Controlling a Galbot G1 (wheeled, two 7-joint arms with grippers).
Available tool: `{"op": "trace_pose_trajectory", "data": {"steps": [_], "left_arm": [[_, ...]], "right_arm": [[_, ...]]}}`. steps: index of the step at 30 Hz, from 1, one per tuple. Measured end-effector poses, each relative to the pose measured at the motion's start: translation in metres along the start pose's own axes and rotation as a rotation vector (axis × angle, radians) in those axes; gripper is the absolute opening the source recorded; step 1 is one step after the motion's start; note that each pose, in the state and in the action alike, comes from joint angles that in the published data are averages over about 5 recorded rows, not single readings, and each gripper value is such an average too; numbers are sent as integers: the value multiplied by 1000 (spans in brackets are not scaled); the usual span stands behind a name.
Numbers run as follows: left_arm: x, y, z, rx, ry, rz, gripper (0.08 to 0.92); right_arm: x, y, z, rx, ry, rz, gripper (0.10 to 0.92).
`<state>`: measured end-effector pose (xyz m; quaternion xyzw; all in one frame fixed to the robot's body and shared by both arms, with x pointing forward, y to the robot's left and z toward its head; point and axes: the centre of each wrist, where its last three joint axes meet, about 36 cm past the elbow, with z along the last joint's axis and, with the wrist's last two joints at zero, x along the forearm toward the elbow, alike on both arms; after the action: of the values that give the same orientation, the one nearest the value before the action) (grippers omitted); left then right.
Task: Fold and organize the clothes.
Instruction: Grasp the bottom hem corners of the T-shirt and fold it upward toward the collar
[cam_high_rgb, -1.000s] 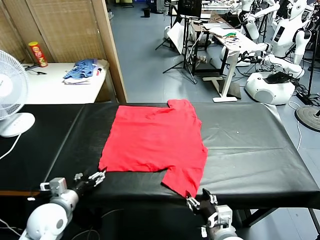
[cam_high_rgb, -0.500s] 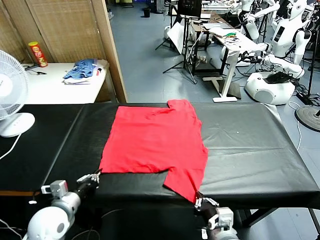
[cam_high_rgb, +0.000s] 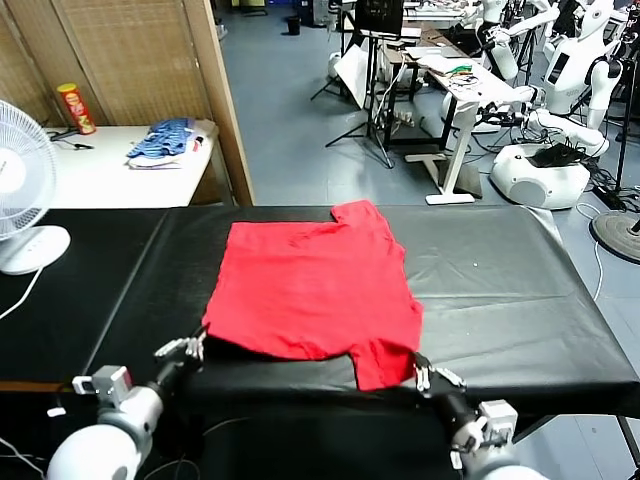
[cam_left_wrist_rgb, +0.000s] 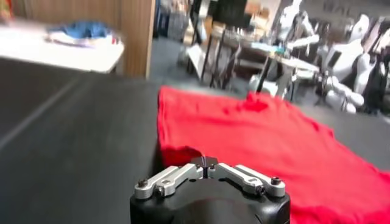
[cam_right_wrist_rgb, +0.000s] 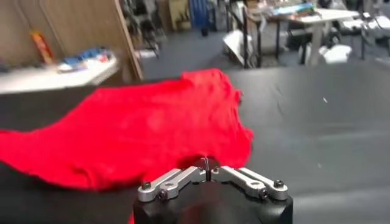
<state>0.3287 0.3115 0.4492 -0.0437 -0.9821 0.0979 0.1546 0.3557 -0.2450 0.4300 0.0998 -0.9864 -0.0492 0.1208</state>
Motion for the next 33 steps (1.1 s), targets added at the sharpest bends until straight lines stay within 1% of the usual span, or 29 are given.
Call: {"op": "trace_pose_trajectory", "data": {"steps": [5,8,11,19,24,25,27,31,32,33], "left_arm": [[-24,7,1,-9,-39,-29,125],[-37,10,4,-15,-52,-53,125],[-47,14,8,-22,-49,-70,125],[-69,20,13,-65,-34,-89,125],[-85,25,11,-104,-32,-97,125],[-88,25,10,-110,-31,-98,125],[-95,26,10,-120,-25,-96,125],[-102,24,10,-125,-11,-89,138],[-103,23,10,-125,-9,-88,166],[-103,23,11,-125,-6,-87,194]], "right_arm": [[-36,-13,3,10,-27,-2,122],[-58,-21,2,23,-26,-2,122],[-80,-27,2,40,-22,-5,122],[-136,-28,-2,80,-3,-34,122],[-156,-26,-5,74,47,-43,129],[-156,-27,-6,69,63,-42,147],[-154,-28,-9,58,97,-41,217],[-134,-30,-16,43,141,-44,430],[-127,-30,-18,42,145,-46,497],[-119,-30,-19,43,148,-49,547]]}}
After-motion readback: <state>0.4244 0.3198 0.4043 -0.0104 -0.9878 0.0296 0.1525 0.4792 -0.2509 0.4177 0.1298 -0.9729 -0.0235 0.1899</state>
